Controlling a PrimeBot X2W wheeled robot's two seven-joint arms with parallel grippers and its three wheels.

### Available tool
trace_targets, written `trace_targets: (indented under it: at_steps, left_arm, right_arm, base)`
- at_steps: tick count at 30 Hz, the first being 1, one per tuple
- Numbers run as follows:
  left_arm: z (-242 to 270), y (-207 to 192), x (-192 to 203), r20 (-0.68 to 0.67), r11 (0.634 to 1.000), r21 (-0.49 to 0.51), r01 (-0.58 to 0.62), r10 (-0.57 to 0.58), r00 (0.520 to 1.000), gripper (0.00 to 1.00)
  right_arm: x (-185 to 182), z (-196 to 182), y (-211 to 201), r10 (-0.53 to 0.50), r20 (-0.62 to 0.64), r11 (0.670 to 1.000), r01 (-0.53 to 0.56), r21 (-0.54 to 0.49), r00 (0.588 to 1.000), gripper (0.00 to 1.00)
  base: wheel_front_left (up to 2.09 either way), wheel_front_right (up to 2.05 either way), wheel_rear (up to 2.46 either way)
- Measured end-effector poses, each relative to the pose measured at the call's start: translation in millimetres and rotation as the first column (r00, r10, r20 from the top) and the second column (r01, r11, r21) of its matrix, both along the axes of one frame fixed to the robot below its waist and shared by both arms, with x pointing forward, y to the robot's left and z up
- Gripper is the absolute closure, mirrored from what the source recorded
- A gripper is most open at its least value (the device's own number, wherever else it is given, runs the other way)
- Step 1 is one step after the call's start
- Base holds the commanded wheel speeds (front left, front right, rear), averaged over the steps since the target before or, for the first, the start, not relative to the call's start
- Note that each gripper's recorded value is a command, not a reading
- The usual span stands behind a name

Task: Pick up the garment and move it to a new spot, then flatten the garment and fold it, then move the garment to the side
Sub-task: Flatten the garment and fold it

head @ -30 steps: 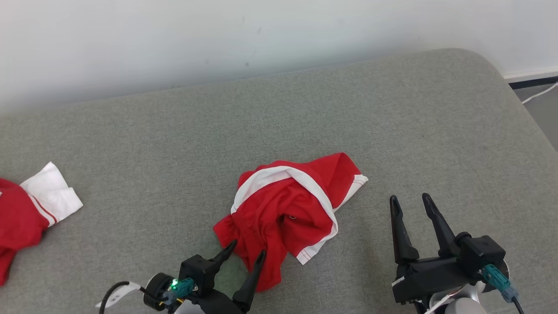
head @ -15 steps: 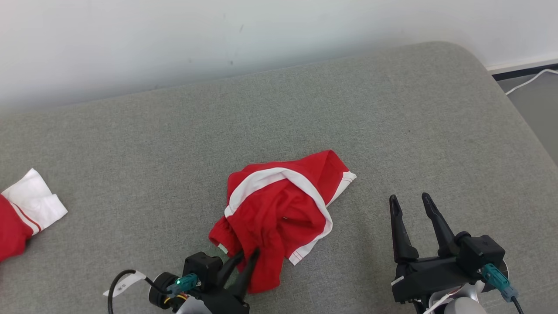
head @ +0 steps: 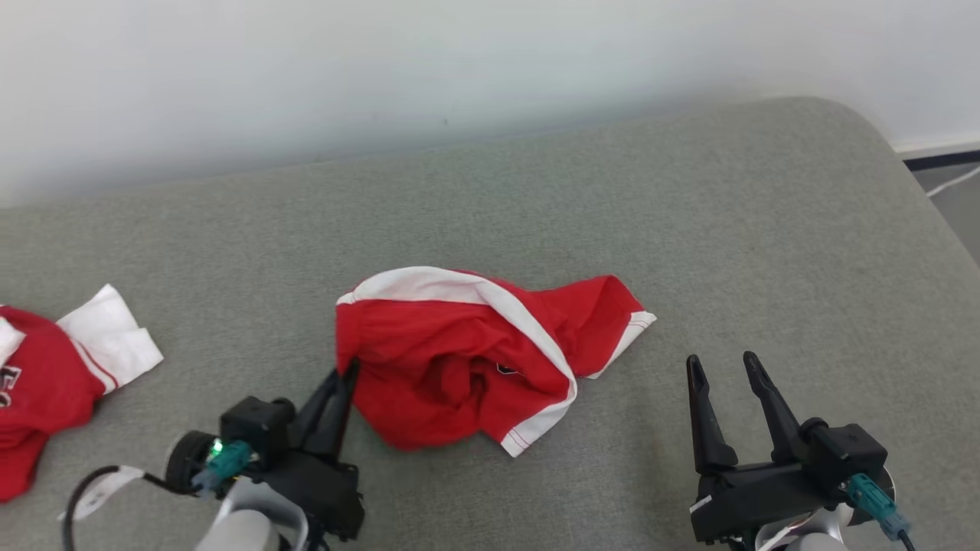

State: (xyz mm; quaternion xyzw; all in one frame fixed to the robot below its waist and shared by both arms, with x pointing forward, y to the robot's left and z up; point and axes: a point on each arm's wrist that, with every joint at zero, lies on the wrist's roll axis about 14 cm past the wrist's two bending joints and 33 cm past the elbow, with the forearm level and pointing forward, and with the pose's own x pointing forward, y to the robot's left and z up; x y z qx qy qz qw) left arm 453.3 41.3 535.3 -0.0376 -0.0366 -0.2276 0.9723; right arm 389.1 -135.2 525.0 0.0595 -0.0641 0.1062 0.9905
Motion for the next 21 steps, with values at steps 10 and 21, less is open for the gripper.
trace_targets:
  at_steps: [10,21]
  left_arm:
    - [0.6,33.8,-35.4,0.01,0.997,0.046,-0.067,0.067,0.998,1.0]
    - [-43.6,66.6,-65.8,-0.104,0.981,0.062,-0.181,0.187,0.977,0.96]
  right_arm:
    - [1.5,3.3,24.1,0.069,0.01,0.998,-0.069,0.007,0.998,0.0]
    - [6.6,-1.8,40.9,0.12,-0.003,0.993,-0.12,0.008,0.993,0.0]
  base:
    - [0.0,0.0,0.0]
    - [0.0,0.0,0.0]
